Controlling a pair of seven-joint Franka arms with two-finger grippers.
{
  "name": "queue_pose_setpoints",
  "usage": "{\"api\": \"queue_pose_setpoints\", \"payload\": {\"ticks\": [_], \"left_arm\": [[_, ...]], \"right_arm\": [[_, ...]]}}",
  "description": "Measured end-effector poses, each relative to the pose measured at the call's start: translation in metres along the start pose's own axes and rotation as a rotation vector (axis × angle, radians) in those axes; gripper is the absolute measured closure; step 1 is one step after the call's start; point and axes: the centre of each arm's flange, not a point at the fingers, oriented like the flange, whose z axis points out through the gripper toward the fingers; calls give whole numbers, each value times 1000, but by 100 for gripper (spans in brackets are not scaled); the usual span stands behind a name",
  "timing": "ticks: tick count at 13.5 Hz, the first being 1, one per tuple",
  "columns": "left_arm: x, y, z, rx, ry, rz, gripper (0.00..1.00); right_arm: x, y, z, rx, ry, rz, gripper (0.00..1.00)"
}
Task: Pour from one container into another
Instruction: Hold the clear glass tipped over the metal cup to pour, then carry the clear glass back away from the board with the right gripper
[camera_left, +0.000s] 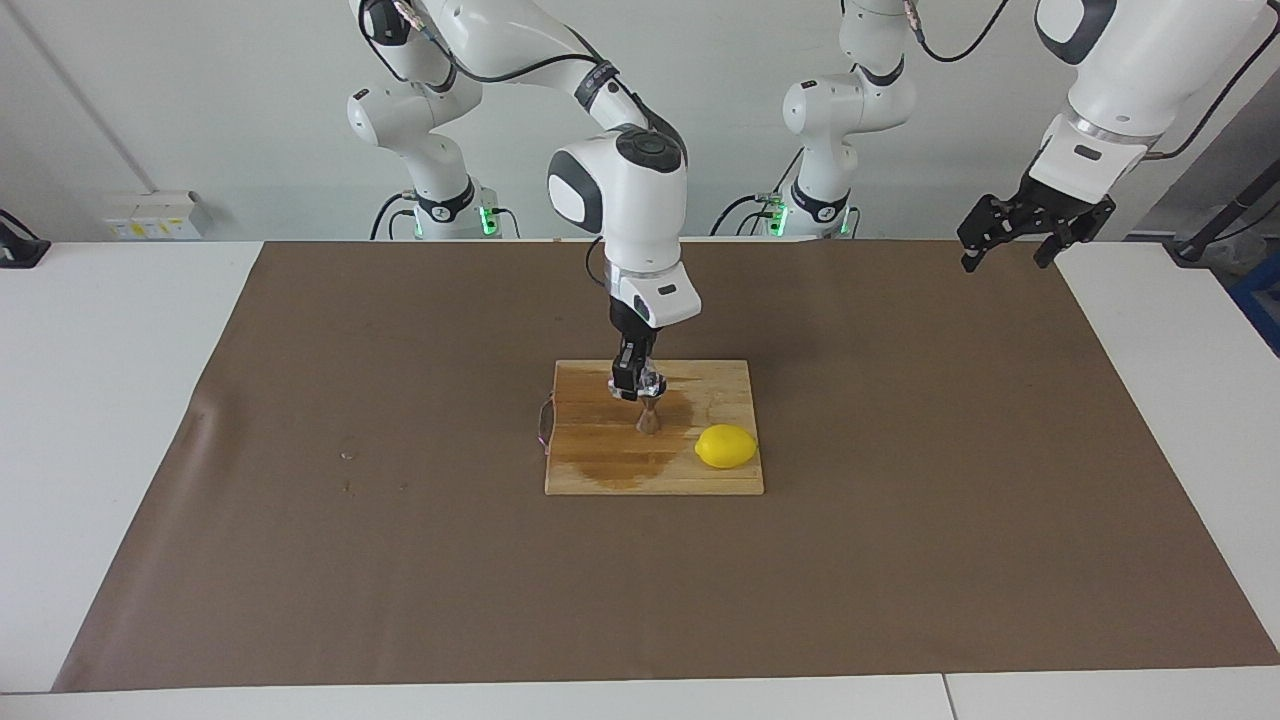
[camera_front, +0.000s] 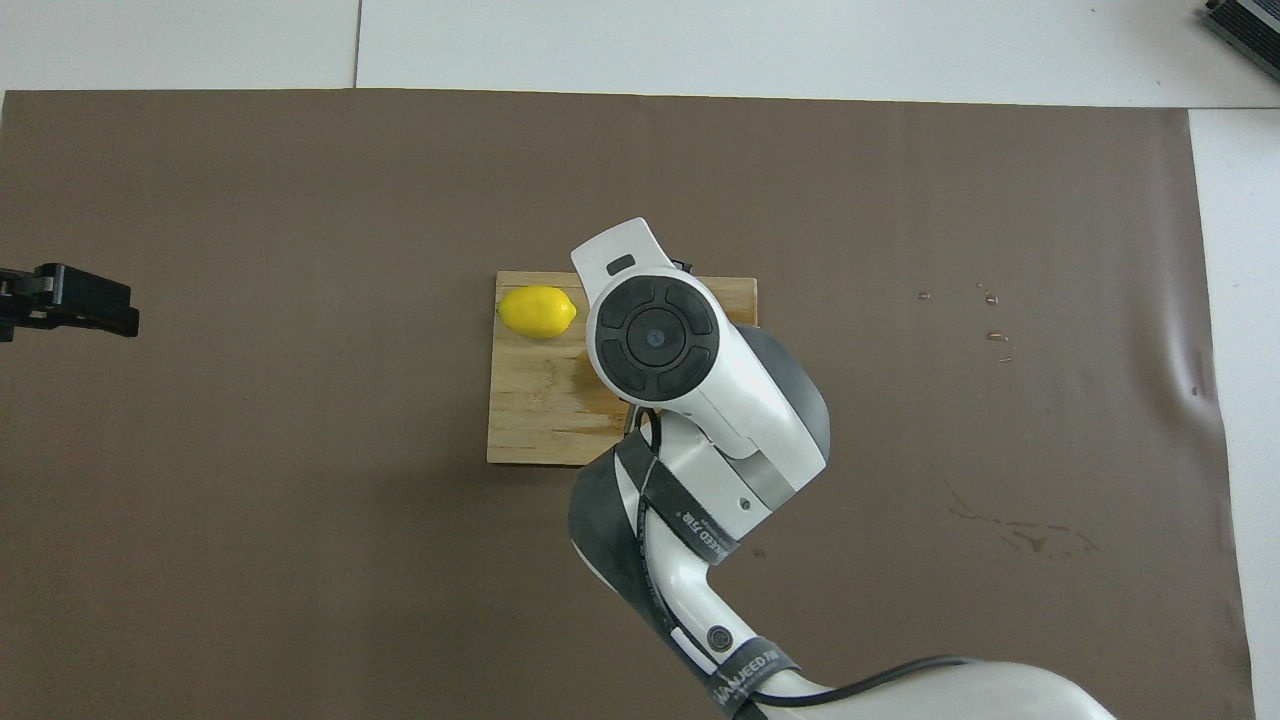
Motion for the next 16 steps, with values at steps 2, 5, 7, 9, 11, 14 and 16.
{"api": "queue_pose_setpoints", "payload": {"ticks": [2, 5, 7, 9, 11, 14, 16], "left_arm": [[0, 0, 0, 0, 0, 0, 0], [0, 0, 0, 0, 0, 0, 0], [0, 0, 0, 0, 0, 0, 0], [0, 0, 0, 0, 0, 0, 0], [0, 0, 0, 0, 0, 0, 0], [0, 0, 0, 0, 0, 0, 0], [0, 0, 0, 0, 0, 0, 0]], "right_arm": [[0, 1, -1, -5, -1, -3, 51], [0, 1, -1, -6, -2, -1, 51], [-2, 5, -1, -11, 5, 9, 51], [-4, 14, -2, -22, 38, 38, 51], [-10, 26, -4, -16, 80, 80, 51], [-32, 56, -17, 16, 152, 175, 51], [-61, 85, -29, 50, 209, 223, 51]]}}
